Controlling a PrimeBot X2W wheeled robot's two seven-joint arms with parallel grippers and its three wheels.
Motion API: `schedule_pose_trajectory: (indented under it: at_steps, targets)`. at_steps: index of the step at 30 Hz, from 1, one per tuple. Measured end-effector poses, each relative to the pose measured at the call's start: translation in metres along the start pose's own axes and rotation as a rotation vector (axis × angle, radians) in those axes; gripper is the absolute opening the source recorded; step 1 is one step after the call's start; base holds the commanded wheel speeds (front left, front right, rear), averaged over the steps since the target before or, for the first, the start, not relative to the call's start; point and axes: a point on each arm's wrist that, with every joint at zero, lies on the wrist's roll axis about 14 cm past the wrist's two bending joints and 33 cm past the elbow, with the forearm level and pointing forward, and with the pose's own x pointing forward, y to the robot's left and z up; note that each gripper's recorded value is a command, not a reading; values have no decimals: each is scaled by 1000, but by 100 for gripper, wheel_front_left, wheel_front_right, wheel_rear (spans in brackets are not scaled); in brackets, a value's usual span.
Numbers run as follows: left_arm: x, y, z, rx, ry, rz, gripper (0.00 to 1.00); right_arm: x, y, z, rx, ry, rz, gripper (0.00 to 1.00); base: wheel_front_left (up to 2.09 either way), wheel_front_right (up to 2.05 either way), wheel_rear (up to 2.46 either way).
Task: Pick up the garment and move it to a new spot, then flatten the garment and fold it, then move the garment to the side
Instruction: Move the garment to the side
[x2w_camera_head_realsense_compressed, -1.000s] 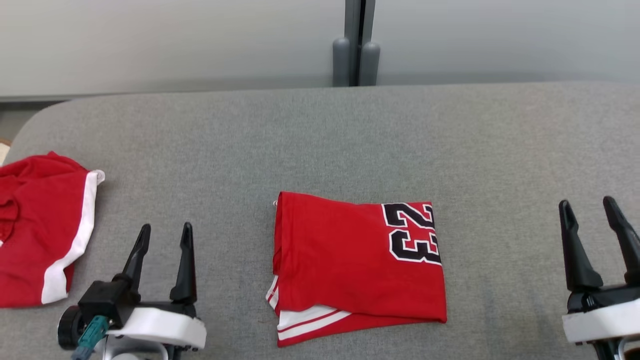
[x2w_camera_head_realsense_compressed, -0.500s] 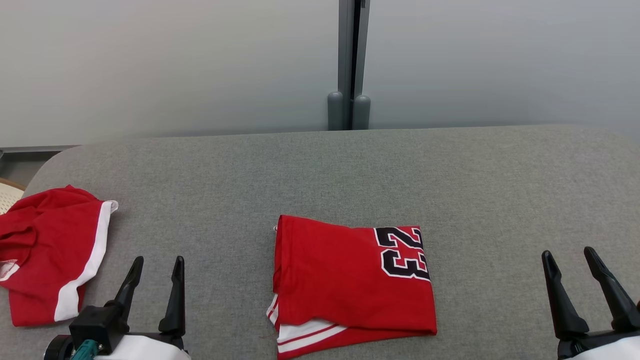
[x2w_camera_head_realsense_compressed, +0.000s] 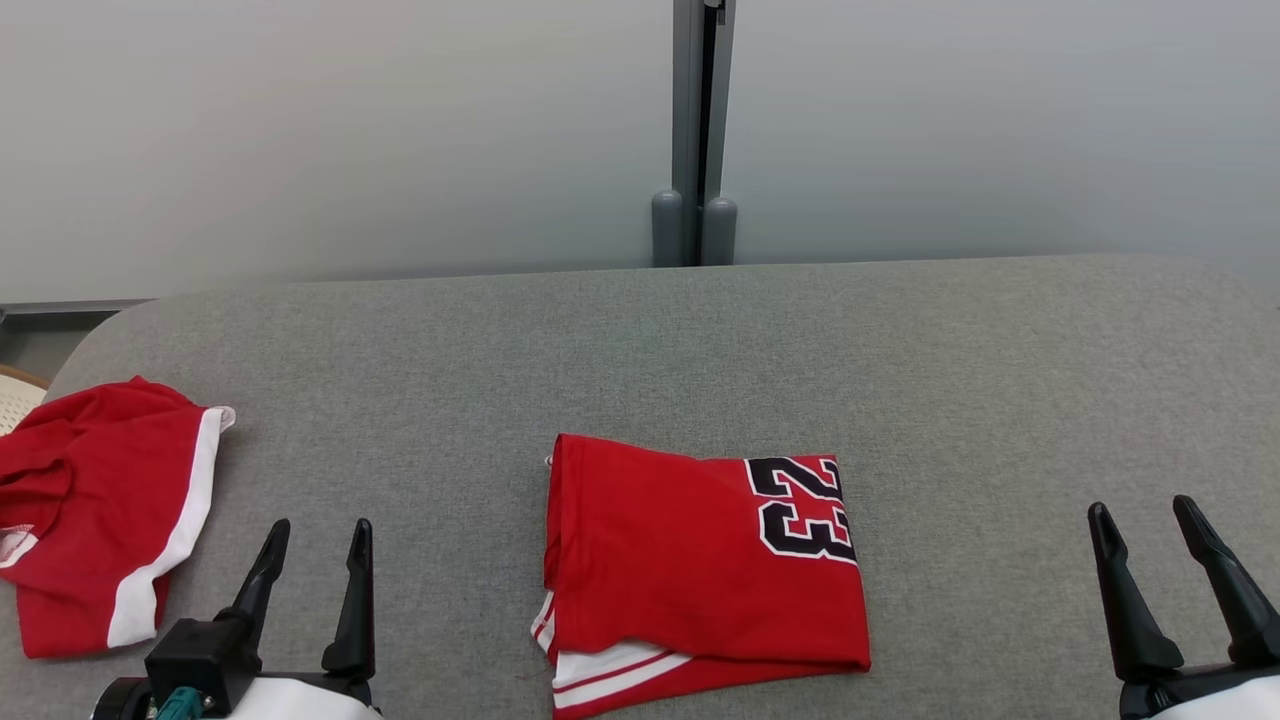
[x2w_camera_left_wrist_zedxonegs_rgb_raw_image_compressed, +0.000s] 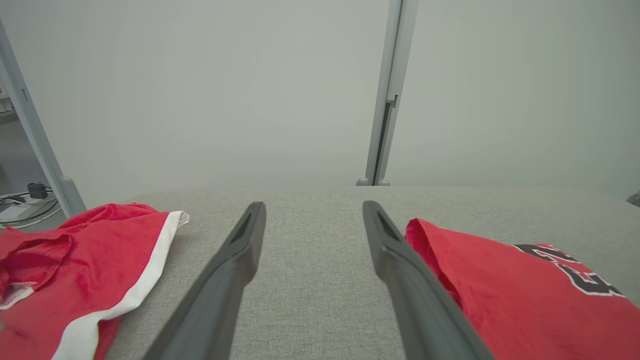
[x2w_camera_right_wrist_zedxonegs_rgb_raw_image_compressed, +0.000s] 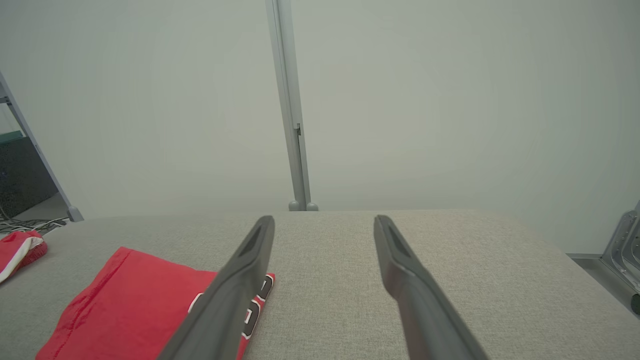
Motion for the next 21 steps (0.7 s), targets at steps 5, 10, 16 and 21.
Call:
schedule_pose_trajectory:
  at_steps: [5, 10, 16, 21]
  targets:
    - [0, -1, 0, 2, 0, -2, 100, 0, 0, 1, 2, -2, -2, 100, 0, 0, 0]
    - [-1, -1, 1, 5, -2, -2, 100, -1, -1, 1, -1, 2, -4, 100, 0, 0, 0]
    - [0, -3, 4, 12, -14, -9, 100, 3, -3, -2, -13, 18, -8, 100, 0, 0, 0]
    - [10, -10, 19, 2, -69, -16, 100, 15, -2, -24, -33, 107, 17, 100, 0, 0, 0]
